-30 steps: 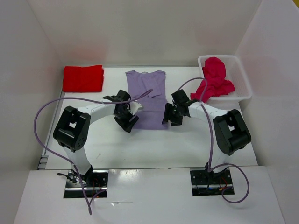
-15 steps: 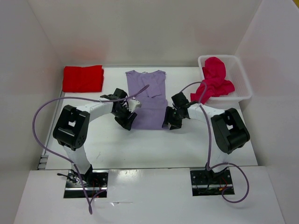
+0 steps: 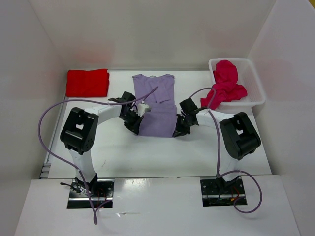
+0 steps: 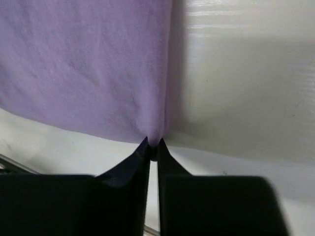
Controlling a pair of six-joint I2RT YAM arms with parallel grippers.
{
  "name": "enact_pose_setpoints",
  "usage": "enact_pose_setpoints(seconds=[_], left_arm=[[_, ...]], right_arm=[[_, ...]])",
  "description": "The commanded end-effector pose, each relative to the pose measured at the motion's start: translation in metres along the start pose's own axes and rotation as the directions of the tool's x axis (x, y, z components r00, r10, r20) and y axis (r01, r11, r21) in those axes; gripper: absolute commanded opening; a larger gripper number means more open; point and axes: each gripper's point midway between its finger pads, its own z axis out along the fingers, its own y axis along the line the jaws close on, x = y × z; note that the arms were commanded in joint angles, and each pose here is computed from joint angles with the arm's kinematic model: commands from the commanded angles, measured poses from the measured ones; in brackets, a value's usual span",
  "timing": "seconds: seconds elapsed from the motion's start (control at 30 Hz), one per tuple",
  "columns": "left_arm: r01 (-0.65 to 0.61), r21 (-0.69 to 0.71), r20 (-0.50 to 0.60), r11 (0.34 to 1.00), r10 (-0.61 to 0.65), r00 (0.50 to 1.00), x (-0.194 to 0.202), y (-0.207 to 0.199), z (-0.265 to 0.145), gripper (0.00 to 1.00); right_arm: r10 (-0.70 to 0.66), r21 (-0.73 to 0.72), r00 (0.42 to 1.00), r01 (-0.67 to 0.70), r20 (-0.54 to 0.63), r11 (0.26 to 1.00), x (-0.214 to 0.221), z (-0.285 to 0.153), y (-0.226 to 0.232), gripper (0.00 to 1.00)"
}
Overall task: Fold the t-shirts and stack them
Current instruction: Grab one side of the 2/3 rectangular tshirt with both arms, then fold the long partially folded tshirt into a neat square
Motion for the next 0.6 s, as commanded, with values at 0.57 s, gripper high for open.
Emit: enact_pose_setpoints(seconds=[0.57], left_arm=[[-0.174, -0.114, -0.137, 0.978, 0.158, 0.978, 0.017, -0.005, -0.075, 0.0]], right_arm=[[-0.09, -0.038, 0.995, 0.088, -0.037, 0.995, 0.037, -0.072, 0.032, 0.0]])
